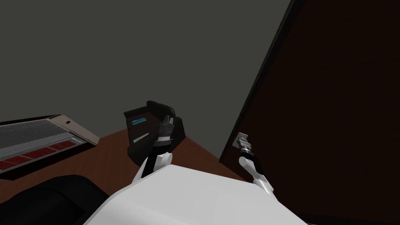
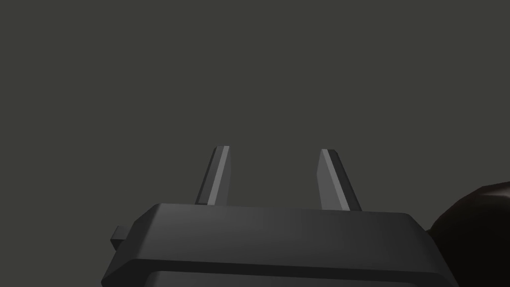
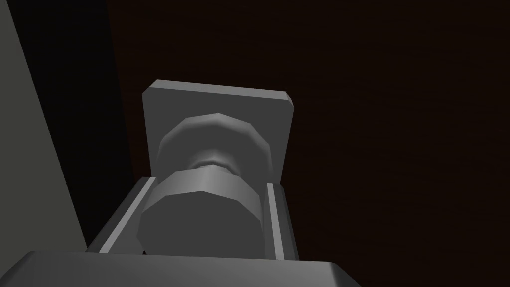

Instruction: Pull the door open

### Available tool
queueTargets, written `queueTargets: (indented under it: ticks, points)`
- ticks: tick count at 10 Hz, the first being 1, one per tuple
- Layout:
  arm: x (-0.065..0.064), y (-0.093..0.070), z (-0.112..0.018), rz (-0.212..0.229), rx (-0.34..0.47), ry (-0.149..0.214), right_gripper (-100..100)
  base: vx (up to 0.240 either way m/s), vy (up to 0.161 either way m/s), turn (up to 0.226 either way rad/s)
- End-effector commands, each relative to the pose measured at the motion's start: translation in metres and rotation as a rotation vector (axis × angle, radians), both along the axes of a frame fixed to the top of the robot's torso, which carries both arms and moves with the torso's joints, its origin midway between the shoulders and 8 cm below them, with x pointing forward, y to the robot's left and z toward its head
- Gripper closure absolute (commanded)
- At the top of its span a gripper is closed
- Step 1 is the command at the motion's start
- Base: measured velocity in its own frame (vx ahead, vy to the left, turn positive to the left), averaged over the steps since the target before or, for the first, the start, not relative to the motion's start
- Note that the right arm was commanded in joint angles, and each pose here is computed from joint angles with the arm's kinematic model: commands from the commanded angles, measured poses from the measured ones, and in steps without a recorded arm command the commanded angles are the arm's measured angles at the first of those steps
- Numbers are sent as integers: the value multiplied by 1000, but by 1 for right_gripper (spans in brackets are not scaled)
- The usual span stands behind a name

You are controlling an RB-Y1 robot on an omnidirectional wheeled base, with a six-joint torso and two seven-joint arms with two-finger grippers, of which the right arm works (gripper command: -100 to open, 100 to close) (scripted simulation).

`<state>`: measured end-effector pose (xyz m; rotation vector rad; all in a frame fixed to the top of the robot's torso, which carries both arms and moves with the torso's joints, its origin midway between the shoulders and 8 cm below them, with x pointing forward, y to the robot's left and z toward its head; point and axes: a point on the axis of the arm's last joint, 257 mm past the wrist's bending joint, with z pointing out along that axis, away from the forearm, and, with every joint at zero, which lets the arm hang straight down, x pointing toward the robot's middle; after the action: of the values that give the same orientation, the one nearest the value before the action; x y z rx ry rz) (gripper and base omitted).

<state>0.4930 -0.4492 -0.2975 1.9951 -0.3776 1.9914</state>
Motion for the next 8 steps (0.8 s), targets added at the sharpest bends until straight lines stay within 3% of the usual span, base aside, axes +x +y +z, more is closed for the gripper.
queueTargets:
  ticks: [1,8]
  points:
    - [0,4,-2,13,6,2,100,-194,-30,126]
    - [-2,14,1,85,21,-5,100,-242,-41,149]
